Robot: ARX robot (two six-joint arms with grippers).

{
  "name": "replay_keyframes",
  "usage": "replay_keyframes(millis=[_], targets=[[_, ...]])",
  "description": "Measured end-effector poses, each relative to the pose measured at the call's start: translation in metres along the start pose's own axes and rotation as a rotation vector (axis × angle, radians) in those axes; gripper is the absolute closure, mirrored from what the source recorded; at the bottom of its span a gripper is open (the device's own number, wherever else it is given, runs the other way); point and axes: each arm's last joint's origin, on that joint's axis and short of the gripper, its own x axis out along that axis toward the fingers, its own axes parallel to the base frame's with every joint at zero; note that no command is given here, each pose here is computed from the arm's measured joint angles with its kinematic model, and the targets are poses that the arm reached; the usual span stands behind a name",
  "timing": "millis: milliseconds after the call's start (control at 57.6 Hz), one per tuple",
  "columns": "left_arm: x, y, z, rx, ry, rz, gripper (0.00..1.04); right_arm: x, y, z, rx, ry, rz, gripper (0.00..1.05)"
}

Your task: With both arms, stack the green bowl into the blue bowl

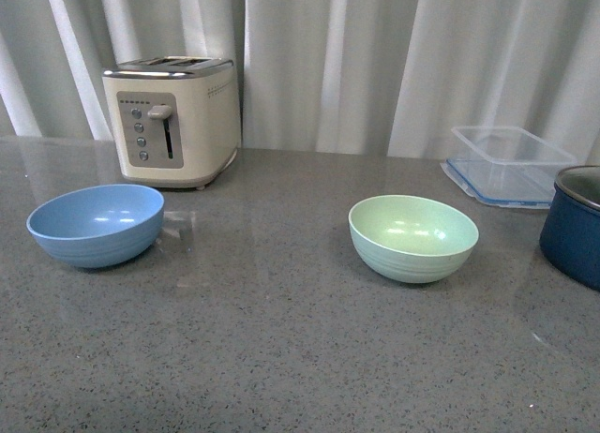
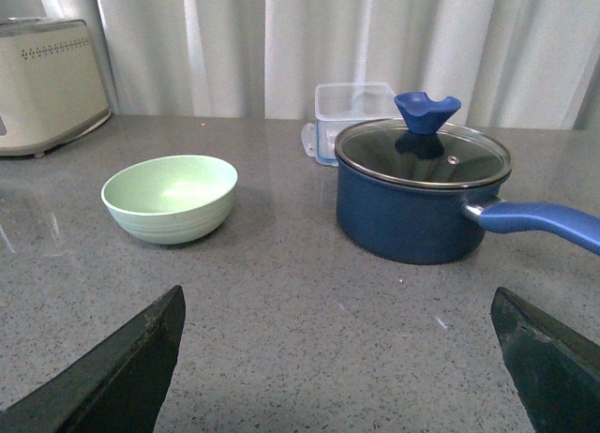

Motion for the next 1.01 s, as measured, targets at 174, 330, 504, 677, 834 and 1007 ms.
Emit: replay_keyframes(millis=[174, 330, 504, 677, 834, 1007], targets=[[0.000, 0.000, 0.000, 0.000, 0.000, 0.000, 0.07, 0.000, 0.000, 0.000, 0.000, 0.000, 0.000, 0.10], [0.000, 0.000, 0.000, 0.000, 0.000, 0.000, 0.07, 0.000, 0.000, 0.000, 0.000, 0.000, 0.000, 0.10], [0.000, 0.000, 0.000, -0.001, 0.005, 0.010, 0.07, 0.000, 0.000, 0.000, 0.000, 0.000, 0.000, 0.10], [0.007, 0.001, -0.003, -0.015, 0.221, 0.143, 0.07, 0.000, 0.000, 0.000, 0.000, -0.001, 0.000, 0.10], [0.022, 0.007, 0.032, -0.043, 0.203, 0.158, 0.07, 0.000, 0.000, 0.000, 0.000, -0.001, 0.000, 0.10], [0.051, 0.020, 0.064, -0.118, 0.245, 0.165, 0.07, 0.000, 0.000, 0.000, 0.000, -0.001, 0.000, 0.10]])
